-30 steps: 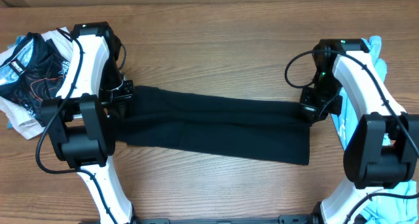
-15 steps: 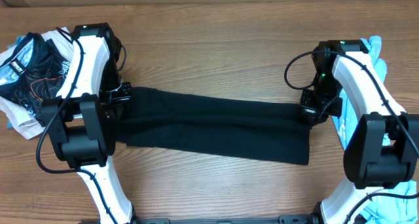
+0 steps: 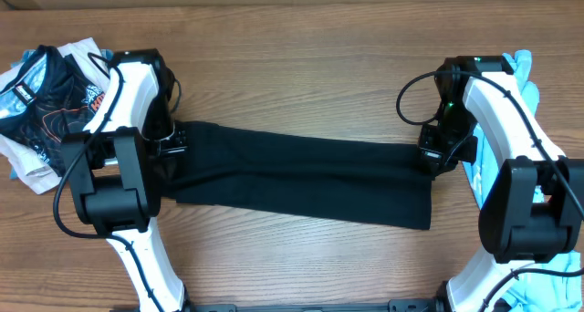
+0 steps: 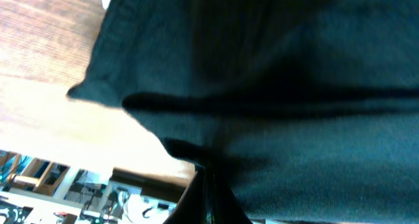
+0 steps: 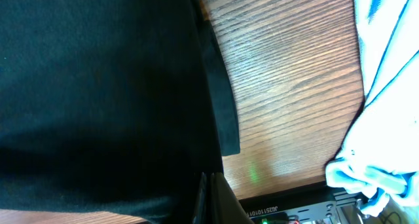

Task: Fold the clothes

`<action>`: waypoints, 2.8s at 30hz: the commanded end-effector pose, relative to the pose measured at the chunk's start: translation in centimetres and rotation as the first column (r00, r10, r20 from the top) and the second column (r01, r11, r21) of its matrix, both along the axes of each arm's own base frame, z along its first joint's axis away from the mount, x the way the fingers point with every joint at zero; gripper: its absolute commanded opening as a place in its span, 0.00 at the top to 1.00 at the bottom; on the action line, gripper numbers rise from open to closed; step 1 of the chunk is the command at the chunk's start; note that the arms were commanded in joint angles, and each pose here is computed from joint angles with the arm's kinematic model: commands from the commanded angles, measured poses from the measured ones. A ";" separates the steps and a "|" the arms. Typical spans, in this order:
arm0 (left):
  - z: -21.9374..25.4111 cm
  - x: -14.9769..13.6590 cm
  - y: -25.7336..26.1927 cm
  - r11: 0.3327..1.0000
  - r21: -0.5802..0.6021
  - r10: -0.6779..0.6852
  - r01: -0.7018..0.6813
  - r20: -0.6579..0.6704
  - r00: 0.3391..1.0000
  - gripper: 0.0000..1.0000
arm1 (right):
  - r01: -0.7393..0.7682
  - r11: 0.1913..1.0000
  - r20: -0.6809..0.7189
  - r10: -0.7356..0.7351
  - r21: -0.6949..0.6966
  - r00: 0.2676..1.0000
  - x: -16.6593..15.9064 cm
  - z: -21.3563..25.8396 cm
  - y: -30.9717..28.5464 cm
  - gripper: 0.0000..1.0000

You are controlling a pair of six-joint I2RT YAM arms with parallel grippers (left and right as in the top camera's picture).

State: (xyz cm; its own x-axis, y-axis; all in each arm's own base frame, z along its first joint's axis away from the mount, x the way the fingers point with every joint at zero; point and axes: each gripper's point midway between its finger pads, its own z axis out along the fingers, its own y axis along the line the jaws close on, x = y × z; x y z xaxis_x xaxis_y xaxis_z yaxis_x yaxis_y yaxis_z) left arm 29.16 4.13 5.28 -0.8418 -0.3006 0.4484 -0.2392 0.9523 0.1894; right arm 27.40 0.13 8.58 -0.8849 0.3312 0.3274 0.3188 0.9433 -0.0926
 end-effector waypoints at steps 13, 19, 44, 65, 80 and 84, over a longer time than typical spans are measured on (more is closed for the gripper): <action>0.2 -1.0 0.1 1.000 0.009 0.011 -0.011 -0.007 1.000 0.96 | -0.010 1.000 0.026 0.010 -0.007 1.000 -0.1 0.8 -0.2 0.83; 0.3 -1.6 0.1 1.000 0.008 0.010 -0.010 -0.032 0.999 0.96 | -0.010 1.000 0.041 0.010 -0.007 0.999 0.2 0.7 -0.2 0.83; -1.1 3.1 0.8 0.998 0.054 0.033 -0.043 0.183 0.983 0.73 | 0.002 0.999 0.070 -0.004 0.033 0.998 0.9 0.5 0.3 0.69; 8.0 6.5 0.6 0.998 0.033 0.034 -0.057 0.482 0.876 0.58 | -0.078 0.978 0.174 0.044 0.194 0.984 1.0 -5.5 -0.8 0.59; 8.0 6.5 0.4 0.998 0.024 0.035 -0.053 0.481 0.876 0.57 | -0.085 0.876 0.222 -0.025 0.474 0.975 -1.3 -9.1 4.1 0.50; 8.0 6.5 0.4 0.998 0.024 0.035 -0.053 0.481 0.876 0.57 | -0.112 0.828 0.248 -0.034 0.550 0.968 -1.1 -8.3 5.5 0.71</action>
State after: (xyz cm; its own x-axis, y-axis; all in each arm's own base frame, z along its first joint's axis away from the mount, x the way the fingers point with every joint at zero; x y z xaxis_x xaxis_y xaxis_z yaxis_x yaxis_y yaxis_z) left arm 35.22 4.53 12.05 -0.9398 -0.3410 0.0198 -0.3378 0.9364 0.0950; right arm 26.96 3.21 0.48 -0.9643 0.1765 0.1975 0.2437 0.8833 0.4004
